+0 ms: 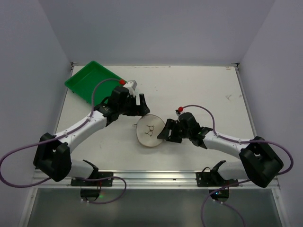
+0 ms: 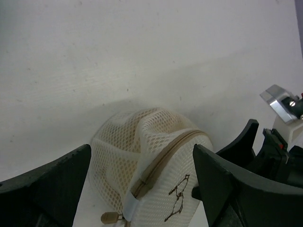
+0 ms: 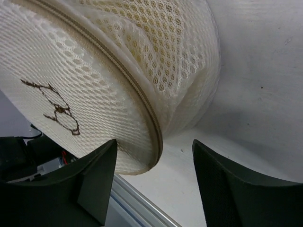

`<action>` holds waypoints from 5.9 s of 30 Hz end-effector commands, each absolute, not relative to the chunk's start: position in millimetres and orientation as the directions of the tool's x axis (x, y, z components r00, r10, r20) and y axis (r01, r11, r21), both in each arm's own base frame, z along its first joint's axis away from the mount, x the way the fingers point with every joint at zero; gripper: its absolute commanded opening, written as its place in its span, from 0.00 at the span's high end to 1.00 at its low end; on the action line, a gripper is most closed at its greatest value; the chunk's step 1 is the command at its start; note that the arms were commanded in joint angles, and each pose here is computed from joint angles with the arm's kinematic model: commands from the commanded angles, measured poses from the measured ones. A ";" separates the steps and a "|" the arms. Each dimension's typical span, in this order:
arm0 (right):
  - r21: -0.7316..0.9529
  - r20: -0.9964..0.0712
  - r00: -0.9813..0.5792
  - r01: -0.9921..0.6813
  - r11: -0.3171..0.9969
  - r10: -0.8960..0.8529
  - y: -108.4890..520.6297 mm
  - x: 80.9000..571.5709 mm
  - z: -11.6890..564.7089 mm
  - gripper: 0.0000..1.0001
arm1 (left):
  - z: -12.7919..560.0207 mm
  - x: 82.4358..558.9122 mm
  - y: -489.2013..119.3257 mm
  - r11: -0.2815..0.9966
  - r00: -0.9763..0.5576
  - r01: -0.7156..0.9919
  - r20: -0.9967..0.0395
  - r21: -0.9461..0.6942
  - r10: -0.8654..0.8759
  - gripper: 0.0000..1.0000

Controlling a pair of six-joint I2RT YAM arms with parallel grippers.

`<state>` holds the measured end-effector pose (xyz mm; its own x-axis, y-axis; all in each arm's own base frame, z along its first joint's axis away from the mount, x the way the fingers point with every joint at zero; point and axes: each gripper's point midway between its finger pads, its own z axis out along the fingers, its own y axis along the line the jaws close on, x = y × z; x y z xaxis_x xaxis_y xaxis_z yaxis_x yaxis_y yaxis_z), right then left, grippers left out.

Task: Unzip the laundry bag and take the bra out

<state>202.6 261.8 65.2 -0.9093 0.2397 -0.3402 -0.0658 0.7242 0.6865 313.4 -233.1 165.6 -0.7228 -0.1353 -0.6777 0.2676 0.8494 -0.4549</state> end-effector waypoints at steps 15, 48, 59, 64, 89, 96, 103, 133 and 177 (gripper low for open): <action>0.606 -0.565 -0.821 -0.342 0.718 0.085 297.2 333.8 135.9 0.60 | 124.9 207.8 -252.6 0.648 -0.851 0.221 -0.469 -0.728 -0.237 0.12; 0.519 -0.749 -0.654 -0.475 0.711 0.111 231.9 222.5 179.0 0.14 | 151.4 317.1 -228.4 0.752 -0.764 0.429 -0.645 -0.501 0.007 0.24; 0.528 -0.783 -0.607 -0.533 0.661 0.137 257.3 208.7 189.1 0.18 | 139.2 274.8 -236.3 0.652 -0.798 0.115 -0.460 -0.749 -0.389 1.00; 0.516 -0.790 -0.607 -0.576 0.635 0.092 295.5 193.6 193.2 0.26 | 147.7 261.1 -245.8 0.579 -0.706 -0.039 -0.387 -0.815 -0.593 1.00; 0.414 -0.764 -0.643 -0.546 0.728 -0.048 355.0 191.7 142.4 0.54 | 160.9 276.4 -230.8 0.452 -0.560 -0.180 -0.287 -0.874 -0.777 1.00; 0.408 -0.768 -0.640 -0.511 0.756 -0.018 344.6 201.8 142.7 0.54 | 163.3 276.0 -229.9 0.467 -0.562 -0.169 -0.305 -0.868 -0.769 1.00; 0.411 -0.778 -0.627 -0.555 0.724 -0.038 357.2 202.9 150.1 0.56 | 162.7 275.2 -233.6 0.477 -0.581 -0.158 -0.309 -0.865 -0.753 1.00; 0.455 -0.738 -0.672 -0.431 0.779 0.059 349.9 219.3 137.5 0.65 | 158.7 272.1 -231.6 0.475 -0.584 -0.164 -0.303 -0.865 -0.753 1.00; 0.321 -0.764 -0.645 -0.370 0.872 0.007 251.6 220.7 130.3 1.00 | 152.3 293.7 -201.4 0.605 -0.614 -0.093 -0.432 -0.791 -0.660 1.00</action>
<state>221.0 288.6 144.4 -0.6499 0.0803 -0.7558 -0.3826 0.8247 0.4166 276.7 -216.0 147.9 -0.6135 -0.7155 -0.3342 -0.1603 0.5272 -0.8345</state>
